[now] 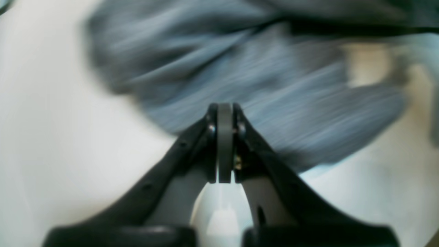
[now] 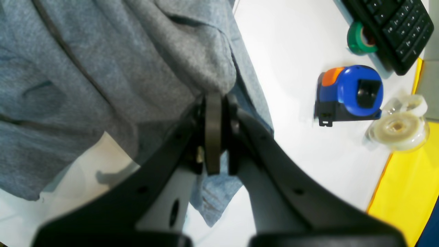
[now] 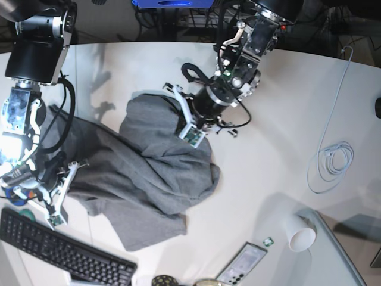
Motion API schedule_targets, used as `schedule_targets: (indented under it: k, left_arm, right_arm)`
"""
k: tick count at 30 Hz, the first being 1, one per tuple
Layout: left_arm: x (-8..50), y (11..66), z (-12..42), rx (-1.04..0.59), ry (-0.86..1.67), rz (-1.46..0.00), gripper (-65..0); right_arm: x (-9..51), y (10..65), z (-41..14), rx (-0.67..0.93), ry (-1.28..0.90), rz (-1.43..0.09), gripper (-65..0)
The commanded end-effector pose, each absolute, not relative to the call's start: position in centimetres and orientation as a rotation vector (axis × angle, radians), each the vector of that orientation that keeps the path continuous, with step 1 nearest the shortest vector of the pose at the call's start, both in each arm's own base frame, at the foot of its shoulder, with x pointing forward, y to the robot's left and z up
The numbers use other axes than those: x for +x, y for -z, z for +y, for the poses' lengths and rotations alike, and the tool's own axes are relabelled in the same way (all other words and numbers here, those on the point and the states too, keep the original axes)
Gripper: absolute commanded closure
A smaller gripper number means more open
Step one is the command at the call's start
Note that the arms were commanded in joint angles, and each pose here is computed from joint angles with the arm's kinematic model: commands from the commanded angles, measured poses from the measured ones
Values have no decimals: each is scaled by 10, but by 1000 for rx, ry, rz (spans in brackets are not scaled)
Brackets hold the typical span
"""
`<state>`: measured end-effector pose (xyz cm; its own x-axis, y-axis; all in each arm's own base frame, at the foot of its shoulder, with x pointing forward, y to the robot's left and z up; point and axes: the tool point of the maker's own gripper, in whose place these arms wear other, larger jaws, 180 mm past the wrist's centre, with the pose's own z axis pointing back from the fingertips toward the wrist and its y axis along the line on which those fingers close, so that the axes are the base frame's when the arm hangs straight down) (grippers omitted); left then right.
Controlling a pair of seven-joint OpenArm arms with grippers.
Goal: Layout the t-shirt on the table in an organized manner, then fold the t-shirt properly
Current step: 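Regrasp the shirt fabric with the left gripper near its middle, then grasp a shirt edge with the right gripper and pull both apart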
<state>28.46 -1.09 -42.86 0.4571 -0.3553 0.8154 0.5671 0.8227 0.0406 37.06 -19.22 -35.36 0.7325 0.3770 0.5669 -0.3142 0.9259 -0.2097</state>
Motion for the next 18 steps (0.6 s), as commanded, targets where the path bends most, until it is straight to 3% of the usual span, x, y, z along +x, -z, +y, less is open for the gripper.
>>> schedule_targets:
  k: [1,9,18]
  left_arm:
    - [294,428,-16,-247,584,-952,0]
    - [325,484,-1,-171,620,-798,0]
    - [396,488,39,-55,582,-834,0]
  right_arm:
    - [383,335,-194,-117,-390,-705,0]
    - [380,296,-190,-187,-507,-786,0]
    - [350,269,-216,-339,-520,-735,0]
